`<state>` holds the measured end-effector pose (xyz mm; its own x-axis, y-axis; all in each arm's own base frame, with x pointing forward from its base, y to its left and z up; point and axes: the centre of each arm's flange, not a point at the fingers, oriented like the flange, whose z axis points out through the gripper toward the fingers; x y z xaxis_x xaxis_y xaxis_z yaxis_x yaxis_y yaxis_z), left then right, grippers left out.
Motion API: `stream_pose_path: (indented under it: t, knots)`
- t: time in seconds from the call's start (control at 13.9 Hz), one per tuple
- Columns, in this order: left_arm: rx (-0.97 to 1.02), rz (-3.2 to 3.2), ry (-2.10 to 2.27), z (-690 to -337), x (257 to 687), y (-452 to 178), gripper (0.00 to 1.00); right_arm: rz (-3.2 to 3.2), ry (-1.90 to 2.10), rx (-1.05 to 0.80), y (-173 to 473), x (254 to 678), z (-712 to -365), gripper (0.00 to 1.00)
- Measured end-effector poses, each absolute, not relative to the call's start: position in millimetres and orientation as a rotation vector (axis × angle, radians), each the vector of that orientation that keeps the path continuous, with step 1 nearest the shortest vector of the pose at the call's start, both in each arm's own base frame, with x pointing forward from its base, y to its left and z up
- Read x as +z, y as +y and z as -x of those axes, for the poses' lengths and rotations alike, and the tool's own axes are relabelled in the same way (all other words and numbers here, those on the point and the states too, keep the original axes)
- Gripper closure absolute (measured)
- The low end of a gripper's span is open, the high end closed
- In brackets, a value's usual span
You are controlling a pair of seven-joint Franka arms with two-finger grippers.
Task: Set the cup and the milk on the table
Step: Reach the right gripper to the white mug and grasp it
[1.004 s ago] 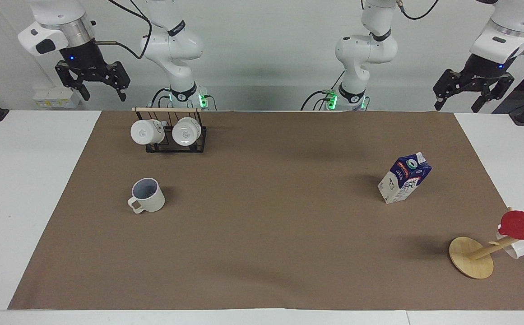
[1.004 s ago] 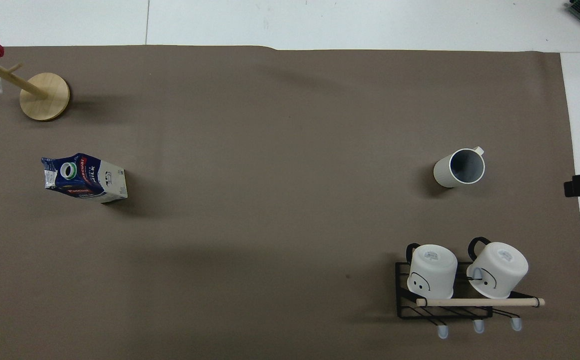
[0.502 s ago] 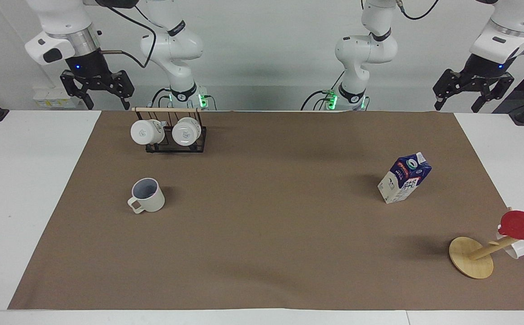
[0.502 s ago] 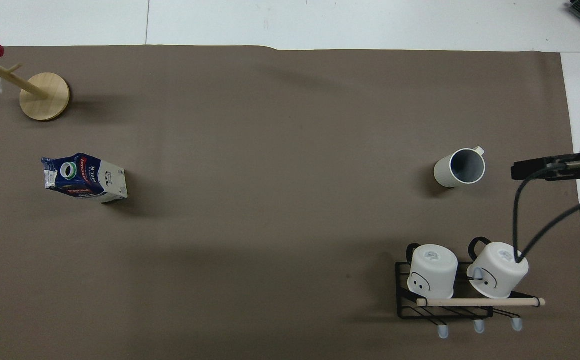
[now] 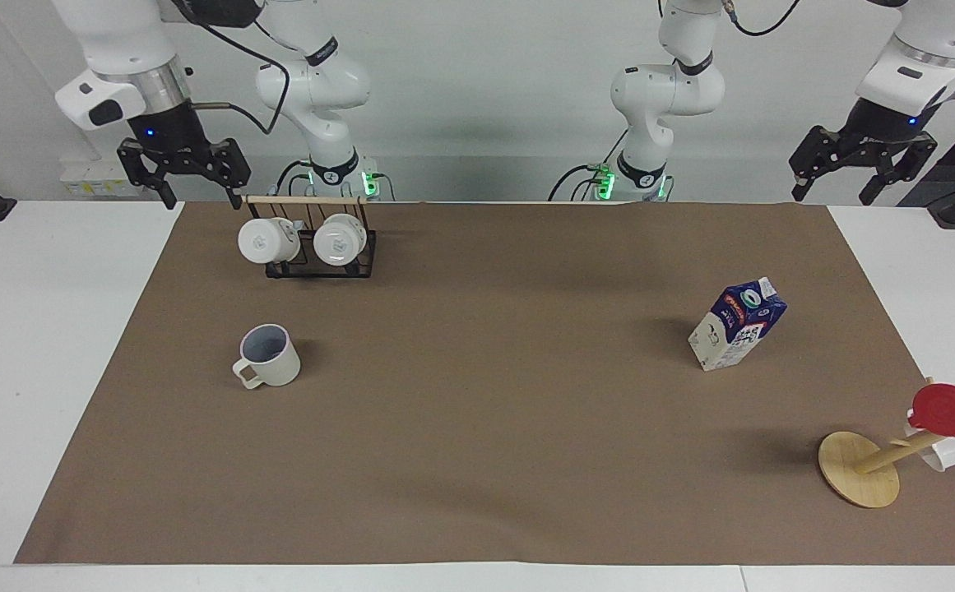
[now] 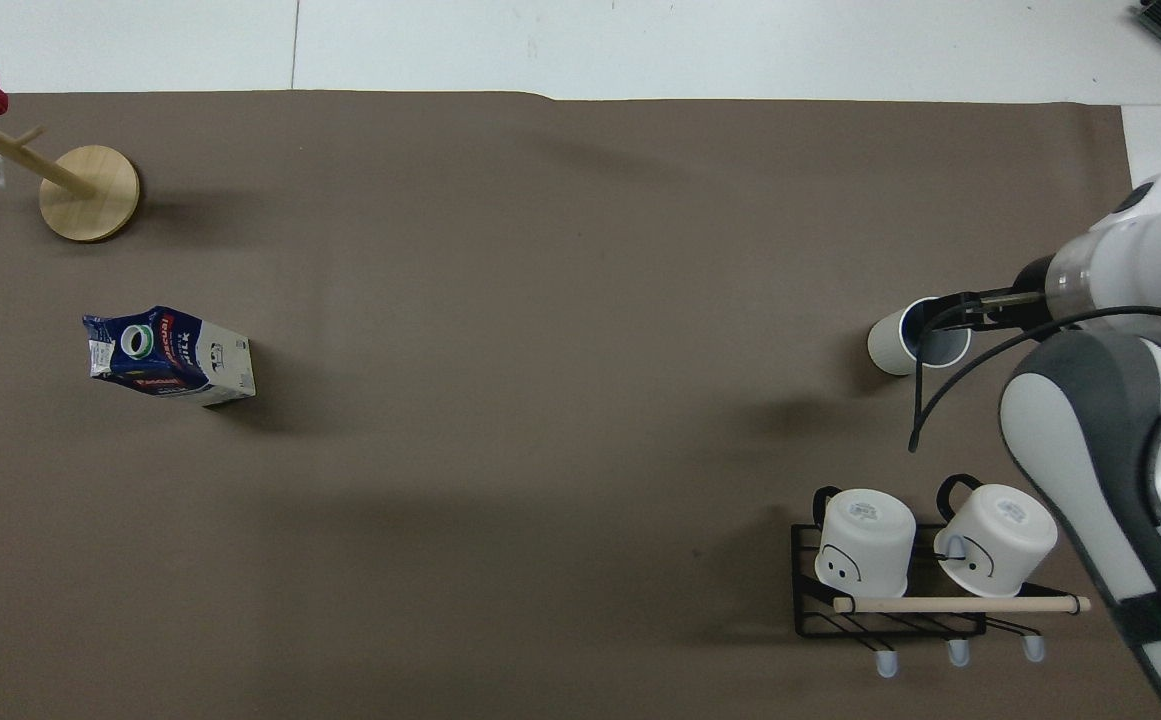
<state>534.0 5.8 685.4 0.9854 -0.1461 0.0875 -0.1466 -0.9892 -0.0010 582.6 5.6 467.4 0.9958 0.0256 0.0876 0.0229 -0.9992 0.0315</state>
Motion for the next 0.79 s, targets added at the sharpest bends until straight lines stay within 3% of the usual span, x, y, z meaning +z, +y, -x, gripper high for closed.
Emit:
stream_pose_path:
  t: [0.79]
  knots:
    - [0.137, -3.125, -0.23, -534, 685, 6, 0.0, -3.103, 0.091, 0.178, 28, 364, -593, 0.0]
